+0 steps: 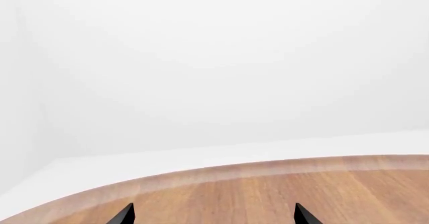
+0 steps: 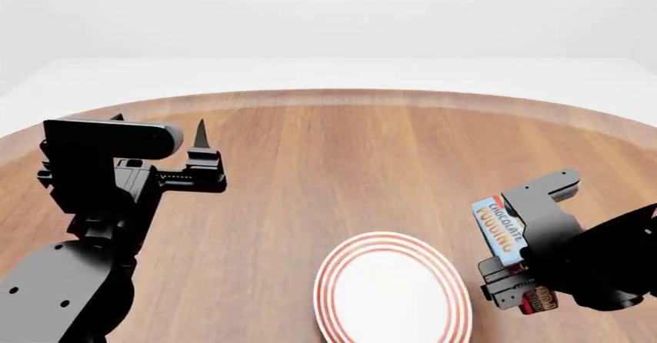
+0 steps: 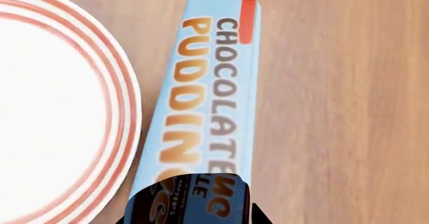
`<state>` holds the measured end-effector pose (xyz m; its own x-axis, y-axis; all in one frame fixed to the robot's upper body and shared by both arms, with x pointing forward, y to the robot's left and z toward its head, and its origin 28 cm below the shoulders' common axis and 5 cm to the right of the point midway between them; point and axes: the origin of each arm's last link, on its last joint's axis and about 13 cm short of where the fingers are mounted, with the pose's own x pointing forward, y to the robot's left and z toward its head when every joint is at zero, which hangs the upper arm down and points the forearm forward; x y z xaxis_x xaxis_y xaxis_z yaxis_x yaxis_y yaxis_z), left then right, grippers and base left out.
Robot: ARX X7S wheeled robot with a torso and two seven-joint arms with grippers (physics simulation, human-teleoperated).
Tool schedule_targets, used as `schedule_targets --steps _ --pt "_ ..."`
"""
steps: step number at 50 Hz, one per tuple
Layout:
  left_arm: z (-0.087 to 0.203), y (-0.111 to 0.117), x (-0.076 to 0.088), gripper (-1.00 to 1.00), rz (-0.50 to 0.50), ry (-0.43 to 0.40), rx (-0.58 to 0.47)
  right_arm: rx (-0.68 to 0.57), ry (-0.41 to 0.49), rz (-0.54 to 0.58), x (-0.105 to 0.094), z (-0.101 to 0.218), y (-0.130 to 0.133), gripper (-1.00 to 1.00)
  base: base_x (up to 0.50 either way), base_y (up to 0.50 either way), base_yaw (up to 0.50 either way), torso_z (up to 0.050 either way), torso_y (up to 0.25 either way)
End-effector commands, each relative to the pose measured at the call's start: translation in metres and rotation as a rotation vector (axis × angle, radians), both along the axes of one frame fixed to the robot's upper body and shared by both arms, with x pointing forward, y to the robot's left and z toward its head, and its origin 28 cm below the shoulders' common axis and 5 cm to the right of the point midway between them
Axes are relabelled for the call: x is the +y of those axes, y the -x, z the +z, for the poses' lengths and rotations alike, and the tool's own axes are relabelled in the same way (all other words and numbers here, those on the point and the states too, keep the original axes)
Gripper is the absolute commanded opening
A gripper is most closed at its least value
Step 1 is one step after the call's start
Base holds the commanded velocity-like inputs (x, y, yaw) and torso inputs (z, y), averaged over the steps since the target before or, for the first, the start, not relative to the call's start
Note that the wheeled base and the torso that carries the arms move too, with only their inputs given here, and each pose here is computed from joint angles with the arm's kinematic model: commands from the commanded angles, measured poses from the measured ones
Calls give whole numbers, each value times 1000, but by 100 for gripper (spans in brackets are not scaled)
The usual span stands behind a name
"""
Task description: Put the chocolate pudding to the right of the plate.
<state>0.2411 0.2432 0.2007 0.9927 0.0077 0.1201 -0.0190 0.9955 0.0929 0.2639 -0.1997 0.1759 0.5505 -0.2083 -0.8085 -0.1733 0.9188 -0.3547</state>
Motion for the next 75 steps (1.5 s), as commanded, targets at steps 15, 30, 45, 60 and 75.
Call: schedule_targets --steps 15,30,45,60,75 --pt "3 2 -1 100 -1 -8 -5 68 -132 -155 -12 -29 -14 -100 0 0 0 0 0" --pt "3 4 0 100 3 -9 -7 106 -61 -239 -25 -45 -21 -100 0 0 0 0 0" --pt "4 4 -1 100 0 -14 -9 114 -44 -283 -32 -50 -24 -100 2 0 1 0 0" --pt "3 3 -1 100 -2 -14 -7 38 -27 -237 -28 -32 -28 100 0 0 0 0 0" --pt "2 3 -2 100 -2 -17 -3 -230 -90 -146 -21 74 -14 100 0 0 0 0 0"
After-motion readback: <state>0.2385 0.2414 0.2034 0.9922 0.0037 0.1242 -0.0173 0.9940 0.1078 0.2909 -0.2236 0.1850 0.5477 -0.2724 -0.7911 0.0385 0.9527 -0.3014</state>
